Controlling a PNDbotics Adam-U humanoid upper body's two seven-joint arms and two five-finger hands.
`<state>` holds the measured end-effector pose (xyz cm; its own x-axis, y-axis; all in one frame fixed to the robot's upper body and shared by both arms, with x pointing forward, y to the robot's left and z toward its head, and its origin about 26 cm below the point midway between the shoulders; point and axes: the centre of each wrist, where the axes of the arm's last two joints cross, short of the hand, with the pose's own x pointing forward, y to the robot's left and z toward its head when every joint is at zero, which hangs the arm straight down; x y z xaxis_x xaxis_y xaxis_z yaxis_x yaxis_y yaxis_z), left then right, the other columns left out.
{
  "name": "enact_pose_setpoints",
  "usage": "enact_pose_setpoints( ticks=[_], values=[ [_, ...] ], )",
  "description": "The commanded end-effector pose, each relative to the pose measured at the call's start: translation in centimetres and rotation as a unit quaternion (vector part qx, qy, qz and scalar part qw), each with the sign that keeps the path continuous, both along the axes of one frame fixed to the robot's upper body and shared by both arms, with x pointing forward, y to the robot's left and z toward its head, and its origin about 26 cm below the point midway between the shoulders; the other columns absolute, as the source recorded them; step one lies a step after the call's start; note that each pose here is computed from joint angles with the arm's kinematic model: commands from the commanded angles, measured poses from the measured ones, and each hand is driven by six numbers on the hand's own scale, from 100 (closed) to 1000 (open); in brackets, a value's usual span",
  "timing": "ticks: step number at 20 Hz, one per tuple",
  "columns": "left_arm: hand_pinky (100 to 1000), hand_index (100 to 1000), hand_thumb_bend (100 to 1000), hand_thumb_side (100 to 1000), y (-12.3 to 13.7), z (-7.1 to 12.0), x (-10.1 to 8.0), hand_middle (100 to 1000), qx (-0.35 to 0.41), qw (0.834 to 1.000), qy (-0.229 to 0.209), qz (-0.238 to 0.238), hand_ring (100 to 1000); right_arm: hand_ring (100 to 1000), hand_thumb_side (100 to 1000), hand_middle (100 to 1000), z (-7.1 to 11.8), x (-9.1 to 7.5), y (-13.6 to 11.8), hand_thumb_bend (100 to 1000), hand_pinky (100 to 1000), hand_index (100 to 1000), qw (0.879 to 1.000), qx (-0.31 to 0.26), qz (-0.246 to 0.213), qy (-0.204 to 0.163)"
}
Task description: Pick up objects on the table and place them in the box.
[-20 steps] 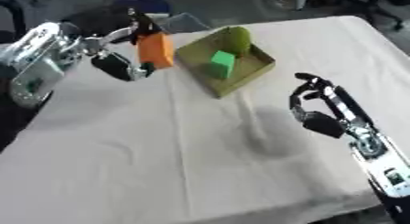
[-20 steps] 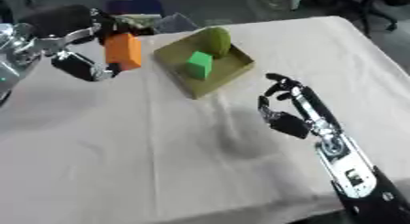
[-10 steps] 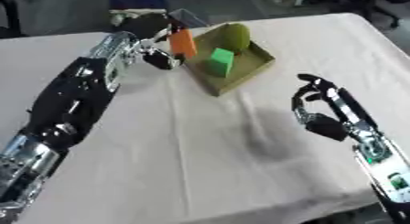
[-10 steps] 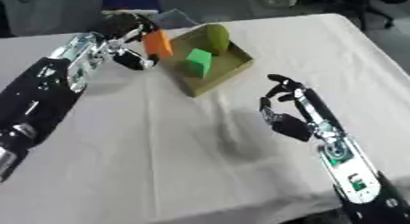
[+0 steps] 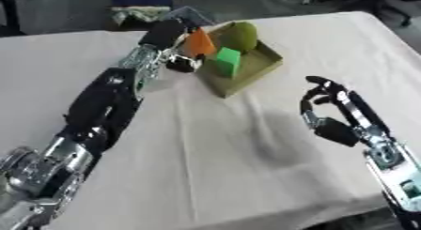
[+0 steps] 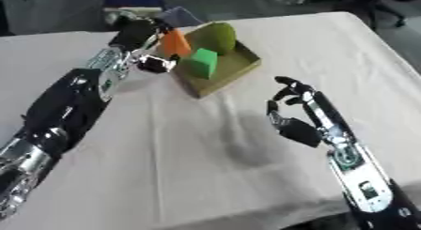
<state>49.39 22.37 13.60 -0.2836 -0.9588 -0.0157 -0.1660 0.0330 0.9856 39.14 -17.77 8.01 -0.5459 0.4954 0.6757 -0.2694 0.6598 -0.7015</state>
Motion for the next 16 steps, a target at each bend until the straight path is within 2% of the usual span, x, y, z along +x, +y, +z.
enact_pose_setpoints(
  ticks=[1, 4, 6, 9, 12, 13, 14, 16],
  values=[
    [723, 870, 436, 534, 0.0, 1.2, 0.3, 754, 0.001, 0.999, -0.031, 0.007, 691, 825, 468, 628, 1.4, 0.2, 0.3, 100, 751, 930, 1.000, 0.003, 0.008, -0.020],
    [743, 899, 580, 598, 0.1, 1.0, 0.3, 804, 0.013, 0.999, -0.038, 0.014, 725, 825, 464, 628, 1.4, 0.2, 0.4, 100, 752, 930, 1.000, 0.003, 0.009, -0.021],
    [751, 908, 641, 641, 0.2, 0.9, 0.2, 821, 0.021, 0.999, -0.036, 0.020, 734, 825, 466, 628, 1.4, 0.2, 0.4, 100, 752, 930, 1.000, 0.002, 0.009, -0.021],
    [770, 920, 687, 661, 0.4, 1.0, 0.2, 859, 0.024, 0.999, -0.034, 0.025, 753, 825, 465, 628, 1.4, 0.2, 0.4, 100, 752, 930, 1.000, 0.002, 0.009, -0.021],
    [764, 911, 668, 655, 0.7, 1.8, 0.2, 842, 0.010, 0.999, -0.047, 0.023, 742, 825, 464, 628, 1.3, 0.2, 0.3, 100, 752, 930, 1.000, 0.002, 0.007, -0.021],
    [755, 903, 514, 763, 0.8, 2.4, 0.1, 824, 0.001, 0.998, -0.055, 0.019, 729, 825, 461, 628, 1.3, 0.2, 0.3, 100, 752, 930, 1.000, 0.002, 0.007, -0.021],
    [749, 899, 624, 633, 1.0, 3.0, 0.0, 811, -0.010, 0.998, -0.065, 0.014, 718, 825, 463, 628, 1.3, 0.2, 0.2, 100, 752, 930, 1.000, 0.001, 0.006, -0.021],
    [734, 884, 543, 589, 1.4, 4.6, -0.3, 778, -0.038, 0.996, -0.087, 0.002, 694, 825, 461, 628, 1.2, 0.2, 0.0, 100, 752, 930, 1.000, 0.001, 0.003, -0.020]
  ],
)
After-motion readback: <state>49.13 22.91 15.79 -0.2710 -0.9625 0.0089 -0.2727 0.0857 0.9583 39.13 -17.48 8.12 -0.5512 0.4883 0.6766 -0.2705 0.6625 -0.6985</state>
